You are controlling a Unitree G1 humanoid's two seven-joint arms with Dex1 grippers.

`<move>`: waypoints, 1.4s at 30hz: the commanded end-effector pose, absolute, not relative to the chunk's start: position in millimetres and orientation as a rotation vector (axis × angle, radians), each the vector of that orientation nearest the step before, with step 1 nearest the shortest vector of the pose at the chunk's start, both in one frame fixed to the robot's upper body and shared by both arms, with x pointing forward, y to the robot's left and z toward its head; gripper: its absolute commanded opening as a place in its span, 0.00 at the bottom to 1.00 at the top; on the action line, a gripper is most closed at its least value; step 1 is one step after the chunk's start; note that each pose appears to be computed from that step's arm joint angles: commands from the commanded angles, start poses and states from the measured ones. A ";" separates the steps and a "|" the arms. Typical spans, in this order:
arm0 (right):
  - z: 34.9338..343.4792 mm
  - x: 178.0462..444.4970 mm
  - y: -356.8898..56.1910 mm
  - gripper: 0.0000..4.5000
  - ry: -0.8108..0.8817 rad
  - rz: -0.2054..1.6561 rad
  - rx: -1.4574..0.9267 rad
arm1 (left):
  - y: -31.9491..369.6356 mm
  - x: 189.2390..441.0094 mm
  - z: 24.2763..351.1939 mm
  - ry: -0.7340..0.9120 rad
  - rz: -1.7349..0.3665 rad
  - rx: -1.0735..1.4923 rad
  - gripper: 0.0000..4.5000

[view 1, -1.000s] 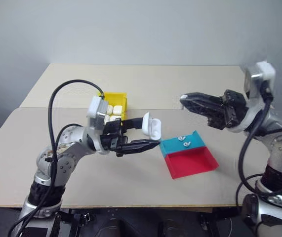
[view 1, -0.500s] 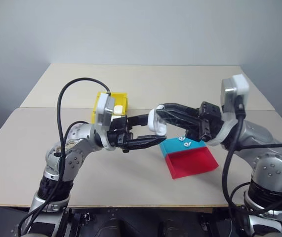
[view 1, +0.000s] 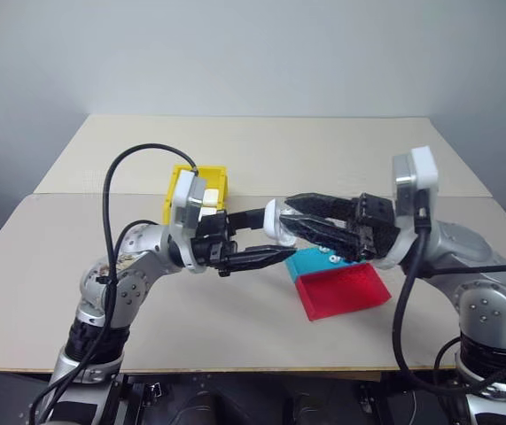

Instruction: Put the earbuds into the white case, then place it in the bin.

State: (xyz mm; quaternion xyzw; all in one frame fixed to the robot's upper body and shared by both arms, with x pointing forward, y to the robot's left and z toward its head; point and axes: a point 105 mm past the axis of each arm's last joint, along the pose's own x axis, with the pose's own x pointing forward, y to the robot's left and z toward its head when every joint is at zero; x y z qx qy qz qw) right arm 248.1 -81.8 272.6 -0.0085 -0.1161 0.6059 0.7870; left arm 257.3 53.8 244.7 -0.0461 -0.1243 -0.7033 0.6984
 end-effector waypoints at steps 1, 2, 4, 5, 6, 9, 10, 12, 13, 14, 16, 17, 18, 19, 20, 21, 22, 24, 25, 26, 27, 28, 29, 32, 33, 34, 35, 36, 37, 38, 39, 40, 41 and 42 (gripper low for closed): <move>272.3 245.0 -79.5 0.88 -0.256 1.325 -0.051 | 53.6 249.6 258.1 -0.351 -1.580 -0.074 0.62; 274.7 246.8 -81.2 0.96 -0.262 1.318 -0.051 | 53.6 249.7 258.3 -0.352 -1.579 -0.073 0.62; 282.0 251.8 -86.5 0.96 -0.283 1.294 -0.046 | 54.1 249.8 258.1 -0.351 -1.577 -0.071 0.62; 286.9 255.9 -90.8 0.96 -0.293 1.273 -0.045 | 54.7 249.8 257.6 -0.349 -1.573 -0.068 0.62; 291.4 260.2 -95.7 0.96 -0.296 1.255 -0.050 | 55.7 249.8 257.1 -0.347 -1.569 -0.064 0.62; 303.3 275.7 -111.9 0.96 -0.261 1.216 -0.174 | 61.8 248.9 255.2 -0.336 -1.557 -0.057 0.62; 305.5 282.9 -116.0 0.96 -0.236 1.200 -0.259 | 64.0 248.5 254.1 -0.331 -1.554 -0.054 0.62; 304.8 299.2 -120.4 0.96 -0.163 1.177 -0.433 | 66.6 247.5 251.8 -0.326 -1.550 -0.051 0.62; 300.0 309.5 -121.4 0.96 -0.120 1.164 -0.557 | 67.5 246.7 250.7 -0.324 -1.548 -0.050 0.62; 290.9 321.4 -123.2 0.96 -0.058 1.153 -0.697 | 67.7 246.0 249.7 -0.324 -1.545 -0.051 0.62; 272.1 337.2 -129.0 0.96 0.056 1.168 -0.919 | 67.8 244.6 248.4 -0.329 -1.534 -0.052 0.62; 263.4 343.7 -132.1 0.96 0.107 1.187 -1.004 | 67.6 244.1 248.3 -0.334 -1.523 -0.058 0.62; 255.3 349.2 -134.7 0.96 0.156 1.206 -1.072 | 67.6 243.3 248.3 -0.338 -1.513 -0.065 0.62; 245.0 353.9 -137.4 0.96 0.206 1.240 -1.158 | 67.9 241.2 247.6 -0.342 -1.505 -0.069 0.62; 232.8 356.8 -140.2 0.96 0.267 1.295 -1.241 | 69.1 239.4 246.2 -0.345 -1.487 -0.074 0.62; 224.2 358.4 -143.1 0.96 0.313 1.341 -1.302 | 70.0 238.2 245.1 -0.346 -1.472 -0.076 0.62; 216.7 360.0 -146.4 0.96 0.346 1.385 -1.368 | 71.1 237.2 244.2 -0.348 -1.457 -0.076 0.62; 208.6 365.6 -150.2 0.92 0.377 1.423 -1.449 | 72.5 236.4 243.4 -0.348 -1.438 -0.077 0.62; 203.9 370.1 -151.3 0.87 0.394 1.429 -1.492 | 73.6 235.5 243.1 -0.349 -1.431 -0.077 0.62; 201.0 373.6 -151.9 0.82 0.404 1.433 -1.519 | 74.3 235.1 243.0 -0.348 -1.426 -0.077 0.62; 196.9 377.7 -151.3 0.73 0.412 1.434 -1.546 | 75.5 234.4 242.8 -0.348 -1.420 -0.076 0.62; 193.6 380.9 -150.2 0.68 0.412 1.436 -1.565 | 76.3 233.9 242.7 -0.348 -1.414 -0.074 0.62; 190.1 383.2 -149.6 0.61 0.417 1.442 -1.580 | 76.9 233.4 242.8 -0.349 -1.409 -0.072 0.62; 182.2 385.8 -150.7 0.61 0.447 1.472 -1.617 | 77.5 231.9 243.0 -0.353 -1.400 -0.066 0.62; 180.4 385.5 -151.5 0.61 0.456 1.486 -1.627 | 77.4 231.3 243.2 -0.353 -1.397 -0.064 0.62; 178.6 384.8 -151.6 0.61 0.461 1.502 -1.633 | 77.6 230.7 243.3 -0.354 -1.394 -0.063 0.62; 177.0 384.3 -151.4 0.61 0.464 1.515 -1.634 | 77.6 230.2 243.4 -0.355 -1.391 -0.062 0.62; 175.1 383.8 -150.8 0.61 0.466 1.528 -1.635 | 77.6 229.5 243.4 -0.355 -1.388 -0.060 0.62; 173.4 383.9 -150.7 0.61 0.469 1.533 -1.639 | 77.4 229.1 243.4 -0.354 -1.387 -0.060 0.62; 171.4 384.4 -151.3 0.61 0.478 1.535 -1.651 | 77.2 228.5 243.4 -0.354 -1.385 -0.059 0.62; 169.4 385.1 -151.6 0.61 0.482 1.534 -1.661 | 77.2 228.1 243.5 -0.354 -1.384 -0.058 0.62; 167.3 386.0 -151.3 0.61 0.490 1.531 -1.657 | 77.2 228.0 243.6 -0.354 -1.381 -0.057 0.62; 164.9 386.9 -150.8 0.61 0.498 1.527 -1.653 | 77.5 228.0 243.8 -0.354 -1.378 -0.056 0.62; 162.7 387.6 -150.9 0.61 0.504 1.524 -1.653 | 77.9 227.8 244.0 -0.353 -1.376 -0.055 0.62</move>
